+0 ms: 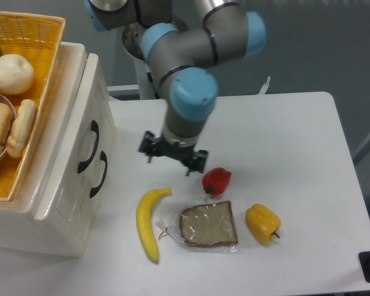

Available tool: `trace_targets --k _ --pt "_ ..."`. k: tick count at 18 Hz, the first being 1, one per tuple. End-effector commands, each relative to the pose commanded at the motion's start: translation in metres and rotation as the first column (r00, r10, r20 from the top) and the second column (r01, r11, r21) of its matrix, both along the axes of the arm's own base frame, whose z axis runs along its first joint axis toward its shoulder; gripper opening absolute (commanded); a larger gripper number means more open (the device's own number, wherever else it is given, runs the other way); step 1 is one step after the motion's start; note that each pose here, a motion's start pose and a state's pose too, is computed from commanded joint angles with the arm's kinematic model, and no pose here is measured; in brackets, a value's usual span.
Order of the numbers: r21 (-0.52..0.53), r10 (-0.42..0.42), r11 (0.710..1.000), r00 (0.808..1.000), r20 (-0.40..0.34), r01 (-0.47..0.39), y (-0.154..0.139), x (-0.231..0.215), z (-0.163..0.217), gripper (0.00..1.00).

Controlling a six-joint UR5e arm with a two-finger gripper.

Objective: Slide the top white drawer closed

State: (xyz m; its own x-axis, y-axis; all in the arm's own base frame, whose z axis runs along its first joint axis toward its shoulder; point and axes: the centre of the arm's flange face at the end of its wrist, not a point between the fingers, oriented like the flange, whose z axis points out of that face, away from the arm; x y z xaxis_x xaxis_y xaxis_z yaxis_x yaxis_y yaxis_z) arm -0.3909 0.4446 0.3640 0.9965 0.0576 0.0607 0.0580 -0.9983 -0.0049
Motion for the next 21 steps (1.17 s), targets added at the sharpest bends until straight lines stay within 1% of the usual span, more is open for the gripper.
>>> trace_targets --k 4,6,8,9,12,15,16,18,21 --pt "-0.003 0.005 1.000 0.999 -0.051 -0.005 -0.032 -0.018 0.026 1.00" --pt "-0.030 -0.051 0.998 0.996 -0.078 0.049 -0.049 -0.020 0.037 1.00" --pt "-0.046 -0.104 0.994 0.991 -0.078 0.101 -0.067 -0.021 0.046 1.00" --pt "-0.043 -0.116 0.993 0.990 -0.084 0.113 -0.073 -0.021 0.051 1.00" --pt "-0.033 -0.145 0.989 0.984 -0.106 0.143 -0.081 -0.020 0.063 1.00" --pt "-0.038 -0.238 0.971 0.965 -0.112 0.235 -0.088 -0.016 0.068 1.00" --pt "-0.040 -0.253 0.967 0.961 -0.111 0.250 -0.095 -0.015 0.068 1.00" --pt "-0.037 -0.246 0.969 0.963 -0.113 0.243 -0.107 -0.017 0.069 1.00" --pt "-0.034 -0.241 0.971 0.963 -0.118 0.239 -0.110 -0.018 0.073 1.00"
